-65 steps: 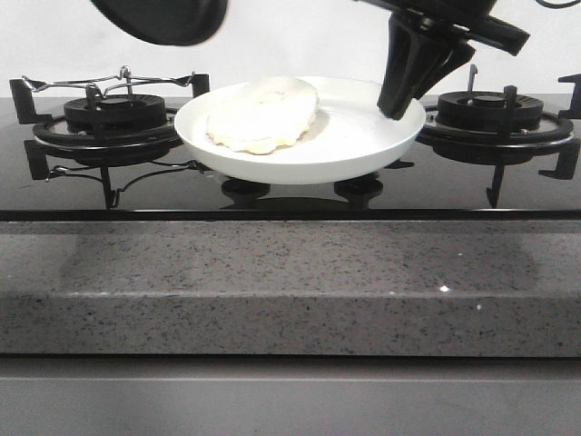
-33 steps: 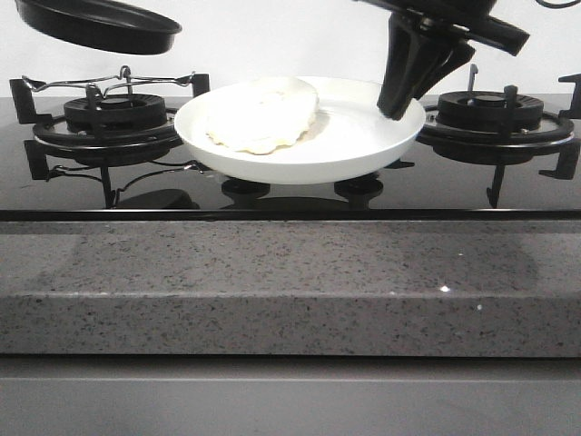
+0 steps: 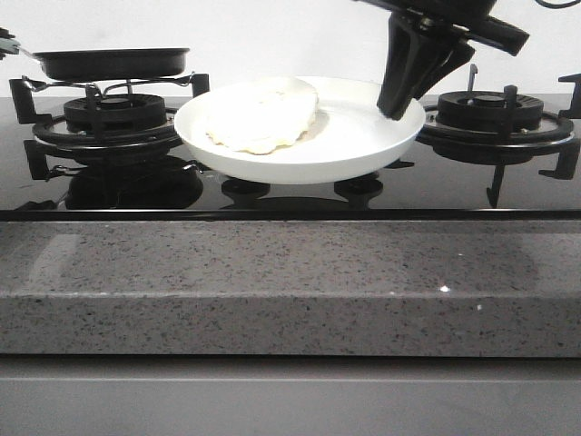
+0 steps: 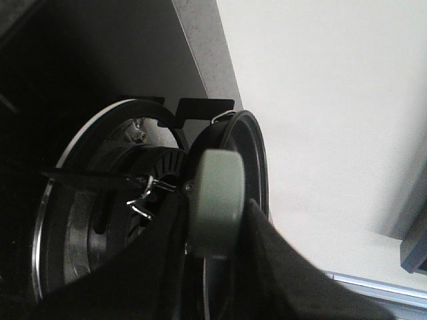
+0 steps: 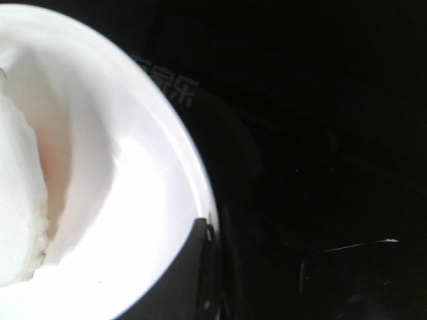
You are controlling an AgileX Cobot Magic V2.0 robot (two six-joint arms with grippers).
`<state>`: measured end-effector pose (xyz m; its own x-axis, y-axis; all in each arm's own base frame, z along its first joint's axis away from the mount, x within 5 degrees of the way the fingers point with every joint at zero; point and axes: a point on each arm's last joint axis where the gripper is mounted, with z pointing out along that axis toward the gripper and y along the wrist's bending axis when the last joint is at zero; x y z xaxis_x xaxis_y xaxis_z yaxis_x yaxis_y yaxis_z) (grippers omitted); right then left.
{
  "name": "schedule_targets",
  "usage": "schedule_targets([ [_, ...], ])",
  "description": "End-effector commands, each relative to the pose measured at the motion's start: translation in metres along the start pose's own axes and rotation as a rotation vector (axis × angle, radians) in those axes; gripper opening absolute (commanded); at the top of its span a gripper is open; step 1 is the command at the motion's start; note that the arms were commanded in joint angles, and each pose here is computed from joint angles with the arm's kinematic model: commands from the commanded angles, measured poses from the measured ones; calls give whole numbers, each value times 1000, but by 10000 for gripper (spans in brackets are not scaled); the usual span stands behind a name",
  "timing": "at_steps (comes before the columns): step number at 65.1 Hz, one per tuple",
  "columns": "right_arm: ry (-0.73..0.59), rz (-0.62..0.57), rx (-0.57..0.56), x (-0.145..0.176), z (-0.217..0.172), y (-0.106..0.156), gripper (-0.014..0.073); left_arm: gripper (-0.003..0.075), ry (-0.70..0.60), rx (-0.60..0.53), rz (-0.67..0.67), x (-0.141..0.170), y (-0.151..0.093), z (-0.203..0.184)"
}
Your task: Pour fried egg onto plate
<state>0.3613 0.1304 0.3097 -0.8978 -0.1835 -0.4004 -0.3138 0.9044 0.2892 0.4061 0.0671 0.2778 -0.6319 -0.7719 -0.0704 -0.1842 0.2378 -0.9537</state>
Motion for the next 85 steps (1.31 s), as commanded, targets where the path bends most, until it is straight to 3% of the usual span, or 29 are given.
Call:
schedule_targets([
  [1,-100,-17,-16,-6,-25,8,-69,42,0,97,35,4,-32,-12],
  [7,-100,-17,-16,-6,-25,8,-69,163,10,89,42,5,-31,-12],
  [16,-100,-17,-16,-6,-25,8,-69,412,19,90,44,6,-31,-12],
  [22,-100,-17,-16,-6,-25,8,-69,511,19,90,44,6,-31,-12],
  [56,-100,-17,-16,-6,-25,8,-69,524,-14,131,39,-15,-30,-60],
  [70,-100,-17,-16,-6,-25,8,-69,522,-73,159,167,-5,-58,-85],
  [85,-100,-17,-16,-6,-25,8,-69,522,-85,172,423,39,-109,-102],
])
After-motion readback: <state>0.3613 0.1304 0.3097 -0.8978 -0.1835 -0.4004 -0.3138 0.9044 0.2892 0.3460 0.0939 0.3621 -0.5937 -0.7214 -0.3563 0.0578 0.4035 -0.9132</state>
